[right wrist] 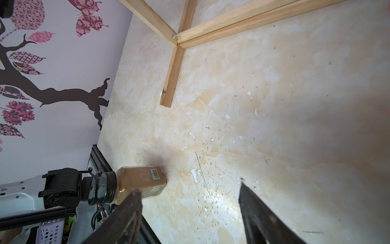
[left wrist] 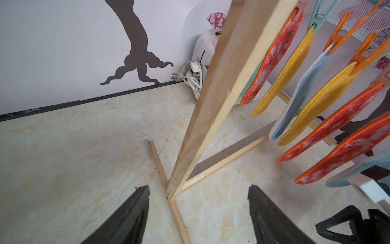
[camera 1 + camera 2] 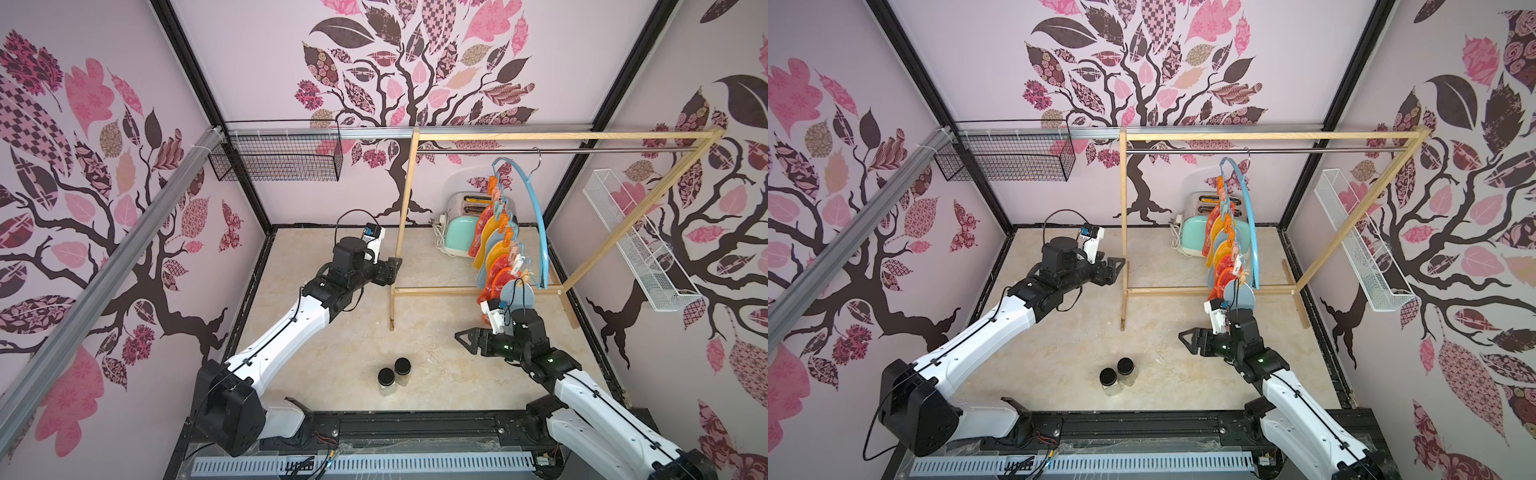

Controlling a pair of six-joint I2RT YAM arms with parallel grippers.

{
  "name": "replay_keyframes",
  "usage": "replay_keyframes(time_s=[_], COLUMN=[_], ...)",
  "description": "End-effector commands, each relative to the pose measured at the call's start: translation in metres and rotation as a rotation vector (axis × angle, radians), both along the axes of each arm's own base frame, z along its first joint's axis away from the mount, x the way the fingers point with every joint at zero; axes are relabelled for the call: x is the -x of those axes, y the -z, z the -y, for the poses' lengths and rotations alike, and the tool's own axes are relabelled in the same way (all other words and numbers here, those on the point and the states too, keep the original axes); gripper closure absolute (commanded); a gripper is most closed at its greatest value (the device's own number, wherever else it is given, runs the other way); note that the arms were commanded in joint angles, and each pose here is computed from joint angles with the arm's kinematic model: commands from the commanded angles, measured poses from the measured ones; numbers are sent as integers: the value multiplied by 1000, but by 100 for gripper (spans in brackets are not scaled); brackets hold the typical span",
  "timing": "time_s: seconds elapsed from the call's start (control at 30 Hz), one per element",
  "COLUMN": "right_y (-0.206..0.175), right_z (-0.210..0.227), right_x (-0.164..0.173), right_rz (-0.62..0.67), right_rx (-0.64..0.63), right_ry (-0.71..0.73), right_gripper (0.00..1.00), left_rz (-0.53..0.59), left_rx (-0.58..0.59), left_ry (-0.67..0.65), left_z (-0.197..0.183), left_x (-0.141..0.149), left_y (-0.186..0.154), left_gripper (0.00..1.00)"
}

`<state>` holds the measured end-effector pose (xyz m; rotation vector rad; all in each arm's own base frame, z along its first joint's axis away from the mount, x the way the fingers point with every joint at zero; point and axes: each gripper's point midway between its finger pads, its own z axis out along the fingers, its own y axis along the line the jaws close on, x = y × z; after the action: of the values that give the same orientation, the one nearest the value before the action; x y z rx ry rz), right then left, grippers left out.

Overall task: Take the shoe insoles off the hanger
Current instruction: Move the clothesline to the center of the board.

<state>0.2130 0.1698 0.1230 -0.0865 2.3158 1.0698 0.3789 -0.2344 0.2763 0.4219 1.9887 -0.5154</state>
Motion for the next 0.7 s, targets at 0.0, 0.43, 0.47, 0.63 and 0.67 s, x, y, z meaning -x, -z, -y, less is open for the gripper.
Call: replay_keyframes(time_s=[0.0,0.43,0.47,0.63,0.67], right_y=[-6,-49,-52,-65,-69], right_z=[-2,-22,-26,-37,-38], right_x=[-1,29,32,41,43], right_rz=[26,150,161,194,206], right_rx=[-8,-124,-141,-186,-195], right_ry=[-4,-174,-195,-267,-276], right_gripper=[25,26,26,27,27], left_rz=[29,62,64,75,77], left_rx=[-12,6,6,9,7], left_ry=[-11,-69,-75,-150,-168], left_z=[3,9,9,3,1], left_x=[-11,-40,-43,-57,-59], left_y=[-8,-5,-6,-9,-8], left_gripper=[24,25,25,30,32])
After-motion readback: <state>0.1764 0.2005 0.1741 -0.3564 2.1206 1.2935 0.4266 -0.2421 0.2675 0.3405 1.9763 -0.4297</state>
